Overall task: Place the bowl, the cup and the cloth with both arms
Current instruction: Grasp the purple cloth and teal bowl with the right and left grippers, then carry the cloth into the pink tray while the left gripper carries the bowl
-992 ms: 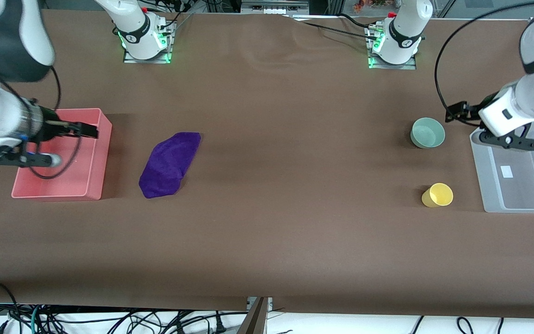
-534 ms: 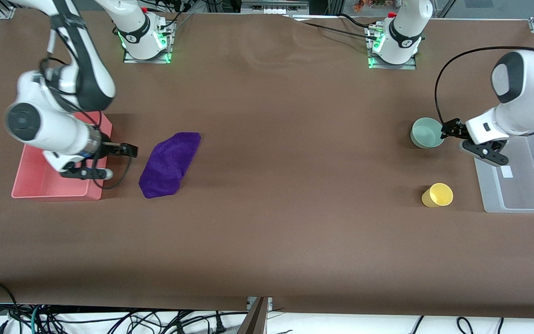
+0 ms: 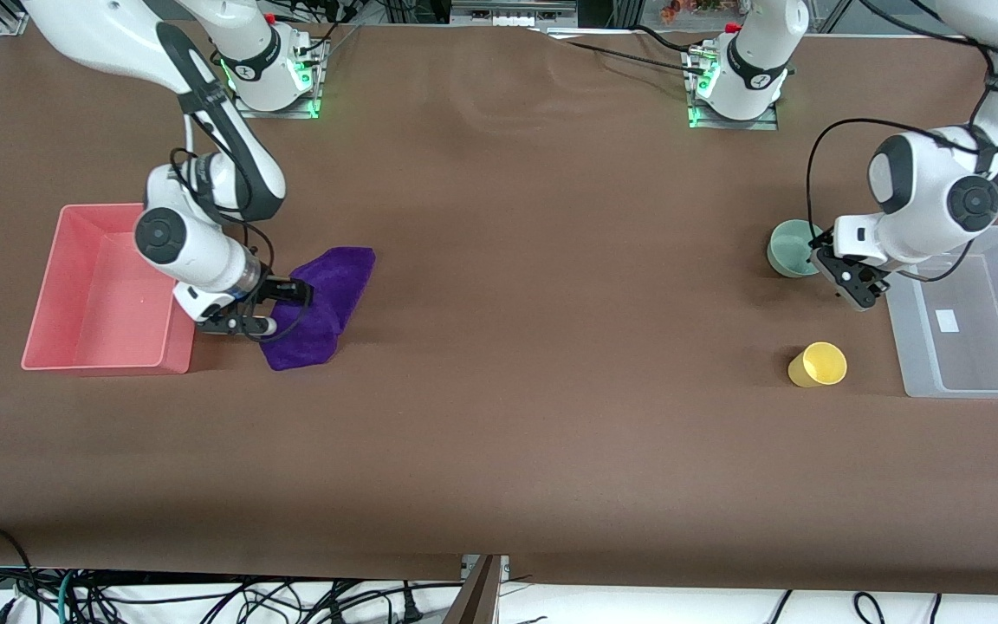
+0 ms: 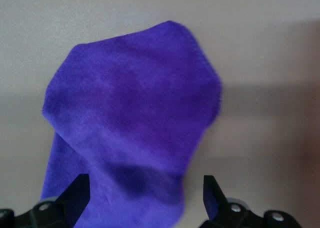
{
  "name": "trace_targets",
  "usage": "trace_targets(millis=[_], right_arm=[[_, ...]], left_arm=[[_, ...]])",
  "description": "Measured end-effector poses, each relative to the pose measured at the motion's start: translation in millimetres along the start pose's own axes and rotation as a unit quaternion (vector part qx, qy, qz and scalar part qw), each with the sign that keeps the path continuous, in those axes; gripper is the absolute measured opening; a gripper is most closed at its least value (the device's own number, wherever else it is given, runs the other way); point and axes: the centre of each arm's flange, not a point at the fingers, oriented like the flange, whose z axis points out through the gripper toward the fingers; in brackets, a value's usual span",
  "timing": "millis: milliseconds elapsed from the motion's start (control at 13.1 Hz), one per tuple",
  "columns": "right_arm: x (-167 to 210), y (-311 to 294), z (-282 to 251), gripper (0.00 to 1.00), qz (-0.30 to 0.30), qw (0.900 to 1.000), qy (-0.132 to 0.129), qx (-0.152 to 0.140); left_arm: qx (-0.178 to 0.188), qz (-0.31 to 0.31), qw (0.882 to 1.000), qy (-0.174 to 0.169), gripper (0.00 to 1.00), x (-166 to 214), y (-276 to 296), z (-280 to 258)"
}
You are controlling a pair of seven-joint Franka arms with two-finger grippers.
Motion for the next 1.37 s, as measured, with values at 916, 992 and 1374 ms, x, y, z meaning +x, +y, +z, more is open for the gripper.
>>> trace_targets(millis=[916, 992, 1374], right_arm=[[1.2, -12.1, 44.3, 0.06, -0.003, 1.0, 0.004, 0.009], [4.8, -12.4, 39.2, 0.02, -0.003, 1.0, -0.007, 0.006], [50.6, 5.7, -77.1, 0.0, -0.028, 0.994, -0.098, -0.028]], left_arm=[[0.0, -0.004, 1.0, 0.002, 0.04, -13.0, -0.3, 1.2], [-0.015, -0.01, 1.0, -0.008, 0.04, -13.0, -15.4, -19.6], [-0.013, -0.077, 0.997, -0.007, 0.04, -52.0, -112.7, -153.0]])
